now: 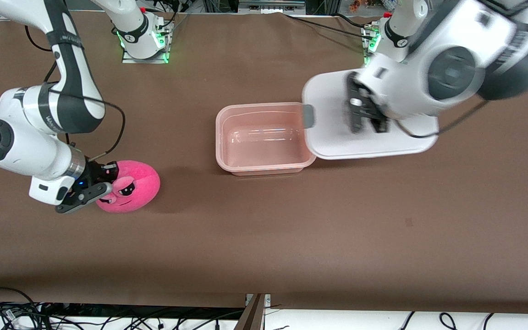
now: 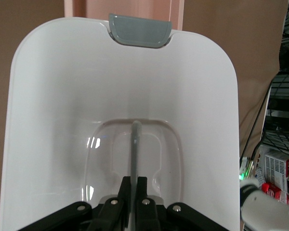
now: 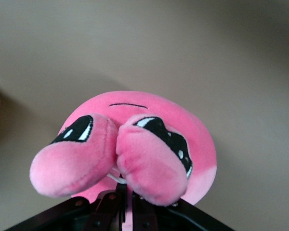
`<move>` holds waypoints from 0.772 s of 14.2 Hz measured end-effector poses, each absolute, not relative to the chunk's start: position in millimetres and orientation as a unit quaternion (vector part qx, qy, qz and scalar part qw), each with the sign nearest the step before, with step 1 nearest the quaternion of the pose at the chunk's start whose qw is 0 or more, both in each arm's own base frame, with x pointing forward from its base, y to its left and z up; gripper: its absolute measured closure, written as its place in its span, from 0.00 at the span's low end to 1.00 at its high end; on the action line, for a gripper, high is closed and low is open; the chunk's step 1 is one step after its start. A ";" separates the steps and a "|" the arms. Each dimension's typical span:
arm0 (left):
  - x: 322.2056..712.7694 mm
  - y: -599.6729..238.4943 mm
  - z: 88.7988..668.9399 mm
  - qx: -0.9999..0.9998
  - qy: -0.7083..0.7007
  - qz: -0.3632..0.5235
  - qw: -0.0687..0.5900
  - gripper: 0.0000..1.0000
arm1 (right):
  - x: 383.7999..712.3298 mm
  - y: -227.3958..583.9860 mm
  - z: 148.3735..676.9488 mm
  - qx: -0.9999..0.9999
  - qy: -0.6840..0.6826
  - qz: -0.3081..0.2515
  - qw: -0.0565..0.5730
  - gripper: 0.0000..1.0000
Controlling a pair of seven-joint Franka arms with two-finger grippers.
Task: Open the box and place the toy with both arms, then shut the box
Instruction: 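Lift the lid aside with the left gripper while the right gripper lifts the plush, then lower the pink plush into the pink tray with the right gripper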
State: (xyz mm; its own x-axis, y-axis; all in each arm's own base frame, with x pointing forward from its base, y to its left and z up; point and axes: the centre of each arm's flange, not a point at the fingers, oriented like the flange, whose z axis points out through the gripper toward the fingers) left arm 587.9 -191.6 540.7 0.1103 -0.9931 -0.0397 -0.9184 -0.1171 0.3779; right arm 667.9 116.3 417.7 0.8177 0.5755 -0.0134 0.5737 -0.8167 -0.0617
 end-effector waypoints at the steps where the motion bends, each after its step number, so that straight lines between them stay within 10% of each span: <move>1: 599.4 -153.9 539.1 0.733 -0.652 -0.138 0.135 0.93 | 664.0 138.4 425.6 -0.938 -0.345 0.019 0.026 0.93; 11: 625.2 -49.2 518.5 0.733 -0.650 -0.125 0.156 0.93 | 555.7 381.6 493.7 -0.798 -0.600 0.049 0.029 0.93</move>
